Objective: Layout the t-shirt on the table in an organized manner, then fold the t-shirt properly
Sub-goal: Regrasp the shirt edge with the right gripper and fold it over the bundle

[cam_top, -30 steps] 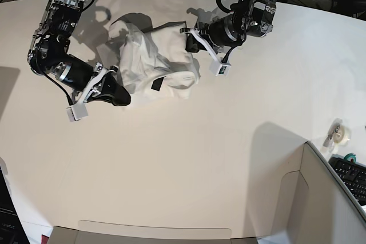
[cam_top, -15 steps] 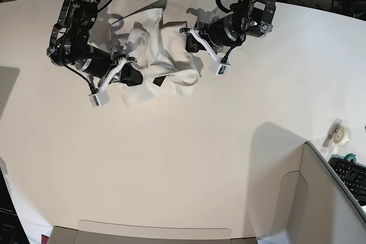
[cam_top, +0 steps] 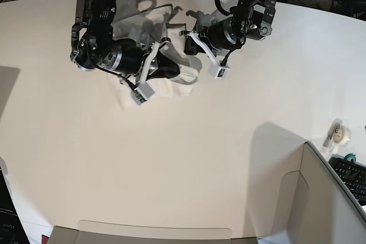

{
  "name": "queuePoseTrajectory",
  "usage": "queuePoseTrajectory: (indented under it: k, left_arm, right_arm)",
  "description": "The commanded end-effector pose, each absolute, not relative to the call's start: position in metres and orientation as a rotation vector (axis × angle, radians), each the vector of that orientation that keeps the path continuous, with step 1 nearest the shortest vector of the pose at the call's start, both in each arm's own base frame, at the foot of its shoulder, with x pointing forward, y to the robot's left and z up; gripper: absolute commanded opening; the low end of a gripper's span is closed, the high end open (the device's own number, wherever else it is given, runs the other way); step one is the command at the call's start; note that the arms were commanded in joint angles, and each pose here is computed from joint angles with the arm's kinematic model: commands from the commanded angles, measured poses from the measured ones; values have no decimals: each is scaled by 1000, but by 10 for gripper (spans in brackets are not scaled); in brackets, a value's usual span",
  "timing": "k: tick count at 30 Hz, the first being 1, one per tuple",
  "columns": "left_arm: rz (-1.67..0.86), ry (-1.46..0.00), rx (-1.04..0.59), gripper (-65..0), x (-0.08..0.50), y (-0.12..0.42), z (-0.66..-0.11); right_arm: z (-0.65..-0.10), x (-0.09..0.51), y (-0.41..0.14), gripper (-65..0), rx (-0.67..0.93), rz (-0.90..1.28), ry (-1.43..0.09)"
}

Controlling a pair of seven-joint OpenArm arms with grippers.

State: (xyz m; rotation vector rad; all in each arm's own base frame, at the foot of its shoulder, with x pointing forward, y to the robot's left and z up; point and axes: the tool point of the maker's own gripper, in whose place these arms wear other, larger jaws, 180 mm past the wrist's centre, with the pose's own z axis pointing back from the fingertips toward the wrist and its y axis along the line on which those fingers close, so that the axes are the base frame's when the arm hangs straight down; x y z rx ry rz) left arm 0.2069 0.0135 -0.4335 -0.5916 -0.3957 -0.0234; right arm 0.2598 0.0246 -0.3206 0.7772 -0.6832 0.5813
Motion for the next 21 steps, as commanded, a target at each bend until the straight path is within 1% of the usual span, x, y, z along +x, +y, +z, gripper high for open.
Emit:
queuePoseTrajectory:
  k: [1,6,9,13,16,18,21]
  left_arm:
    - [-25,-302,-439,-650,187,41,-462]
    - [-28,-306,-437,-650,189,41,-462]
    - [-25,-307,-436,-650,189,42,-462]
    - [-25,-307,-436,-650,189,42,-462]
    - [-27,-307,-436,-650,189,42,-462]
    - [-26,-309,-436,-650,190,42,-461]
    - [-24,-309,-435,-650,190,43,-461]
  right_arm:
    - [-303,267,34,-650,805,616,-742]
    - [-297,272,35,-650,789,659,-745]
    - [-287,288,22,-650,772,629,-798]
    - [-273,319,-31,-650,713,444,-916]
    - [-274,329,-76,-650,648,304,-962]
    - [-281,329,-96,-650,603,251,-955]
    - [-304,318,-113,-650,515,218,-888]
